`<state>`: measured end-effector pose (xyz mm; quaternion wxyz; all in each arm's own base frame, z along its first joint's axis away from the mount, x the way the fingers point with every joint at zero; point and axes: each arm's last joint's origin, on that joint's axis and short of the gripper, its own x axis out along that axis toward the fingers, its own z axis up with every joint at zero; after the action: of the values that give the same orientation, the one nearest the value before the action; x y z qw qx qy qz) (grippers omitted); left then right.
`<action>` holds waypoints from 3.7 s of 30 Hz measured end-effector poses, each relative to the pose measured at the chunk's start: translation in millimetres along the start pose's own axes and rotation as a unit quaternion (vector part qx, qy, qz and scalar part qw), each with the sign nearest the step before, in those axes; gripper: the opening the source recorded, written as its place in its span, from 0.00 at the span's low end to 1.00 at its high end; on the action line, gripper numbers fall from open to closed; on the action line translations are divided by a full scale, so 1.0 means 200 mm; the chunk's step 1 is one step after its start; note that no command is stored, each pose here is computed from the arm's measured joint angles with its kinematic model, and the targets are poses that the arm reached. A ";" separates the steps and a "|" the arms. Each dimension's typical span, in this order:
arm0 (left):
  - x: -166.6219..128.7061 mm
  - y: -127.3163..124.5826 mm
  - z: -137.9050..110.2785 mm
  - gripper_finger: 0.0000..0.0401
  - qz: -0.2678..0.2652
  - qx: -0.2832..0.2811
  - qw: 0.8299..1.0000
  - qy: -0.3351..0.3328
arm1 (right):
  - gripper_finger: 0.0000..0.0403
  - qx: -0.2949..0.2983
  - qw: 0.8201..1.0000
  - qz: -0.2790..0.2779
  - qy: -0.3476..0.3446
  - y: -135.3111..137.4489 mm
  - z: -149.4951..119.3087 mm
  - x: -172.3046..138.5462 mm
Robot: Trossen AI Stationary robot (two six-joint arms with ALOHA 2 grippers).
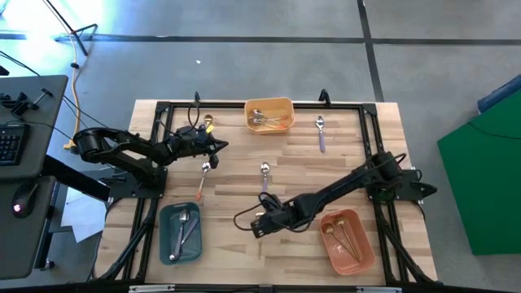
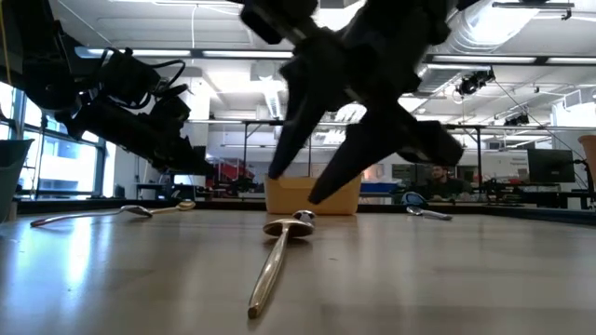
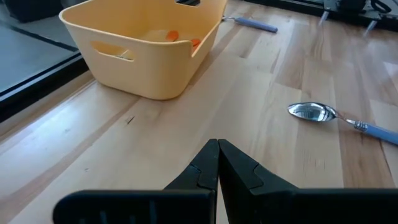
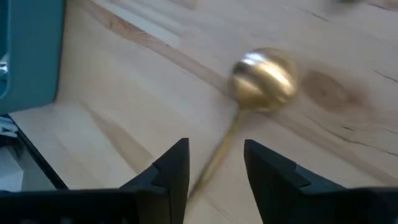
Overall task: Sort silverware by color (type)
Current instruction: Put the bottom golden spoon into the orange bin, then put the left blue spoon into the blue bin
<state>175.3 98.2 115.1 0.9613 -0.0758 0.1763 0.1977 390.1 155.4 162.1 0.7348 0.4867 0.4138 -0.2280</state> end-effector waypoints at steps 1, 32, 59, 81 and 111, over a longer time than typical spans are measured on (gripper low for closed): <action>0.00 0.00 0.00 0.00 0.000 -0.003 1.000 0.000 | 0.34 0.000 1.000 0.000 -0.001 0.01 0.00 0.01; 0.00 0.00 0.02 0.00 0.003 -0.020 1.000 -0.020 | 0.01 -0.098 0.991 -0.090 0.032 0.04 0.17 0.11; 0.00 0.00 0.03 0.00 0.003 -0.020 0.999 -0.030 | 0.01 -0.081 0.952 -0.278 0.097 -0.28 -0.50 -0.73; 0.00 0.00 0.02 0.00 0.003 -0.047 0.999 -0.025 | 0.23 -0.081 0.958 -0.251 0.116 -0.66 -0.43 -0.67; 0.00 0.00 0.02 0.00 -0.006 -0.047 0.999 -0.019 | 0.49 -0.091 0.980 -0.092 -0.150 -0.41 0.67 -0.07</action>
<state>176.5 98.5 118.7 0.9610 -0.1176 0.1483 0.2017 373.1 -1.0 155.6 0.8057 0.3380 0.3605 -0.3266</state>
